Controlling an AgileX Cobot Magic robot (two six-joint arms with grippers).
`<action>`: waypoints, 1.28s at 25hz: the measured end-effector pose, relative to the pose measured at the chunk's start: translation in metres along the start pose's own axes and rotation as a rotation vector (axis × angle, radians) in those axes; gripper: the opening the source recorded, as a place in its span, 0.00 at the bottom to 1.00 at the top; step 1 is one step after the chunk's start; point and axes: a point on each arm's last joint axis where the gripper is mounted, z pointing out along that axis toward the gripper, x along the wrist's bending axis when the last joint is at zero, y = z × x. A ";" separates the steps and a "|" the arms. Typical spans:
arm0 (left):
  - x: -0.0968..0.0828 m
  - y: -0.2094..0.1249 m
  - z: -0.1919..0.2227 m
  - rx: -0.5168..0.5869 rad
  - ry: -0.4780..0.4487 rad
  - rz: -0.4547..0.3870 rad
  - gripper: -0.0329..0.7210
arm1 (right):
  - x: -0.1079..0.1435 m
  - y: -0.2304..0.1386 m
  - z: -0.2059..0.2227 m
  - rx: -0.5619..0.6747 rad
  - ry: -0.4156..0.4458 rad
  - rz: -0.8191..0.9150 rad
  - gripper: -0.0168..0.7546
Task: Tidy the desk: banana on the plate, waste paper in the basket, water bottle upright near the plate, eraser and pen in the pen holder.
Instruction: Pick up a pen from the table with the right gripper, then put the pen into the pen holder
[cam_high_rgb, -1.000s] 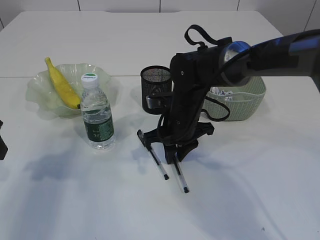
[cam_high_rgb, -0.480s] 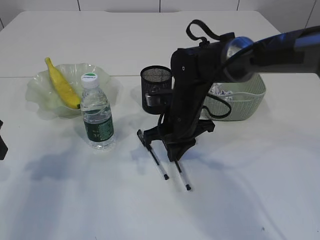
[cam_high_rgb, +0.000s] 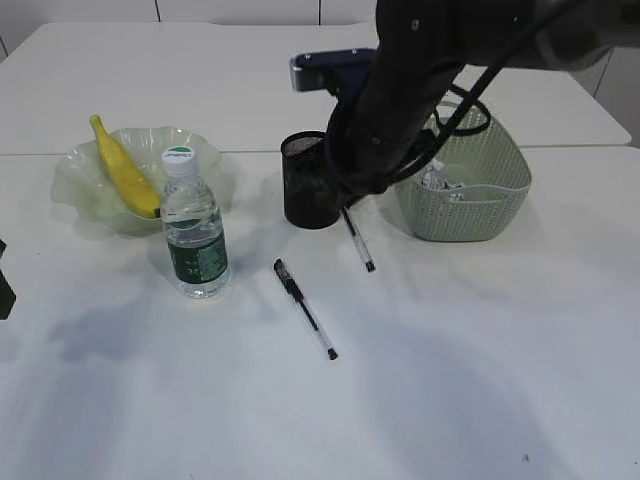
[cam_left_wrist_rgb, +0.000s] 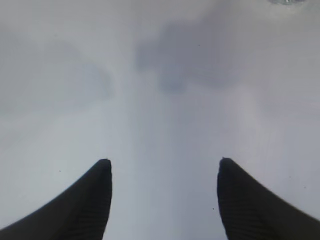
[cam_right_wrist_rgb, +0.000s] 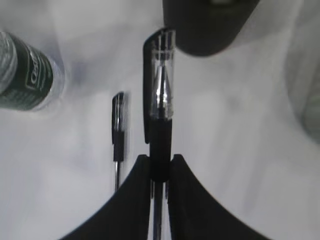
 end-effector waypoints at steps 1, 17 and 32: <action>0.000 0.000 0.000 0.000 0.000 0.000 0.66 | -0.001 0.003 -0.006 -0.037 -0.013 -0.015 0.09; 0.000 -0.001 0.000 0.006 0.000 0.000 0.66 | -0.016 0.040 -0.024 -0.450 -0.051 -0.042 0.09; 0.000 -0.001 0.000 0.014 0.003 0.002 0.66 | -0.035 0.059 0.005 -0.684 -0.051 -0.066 0.09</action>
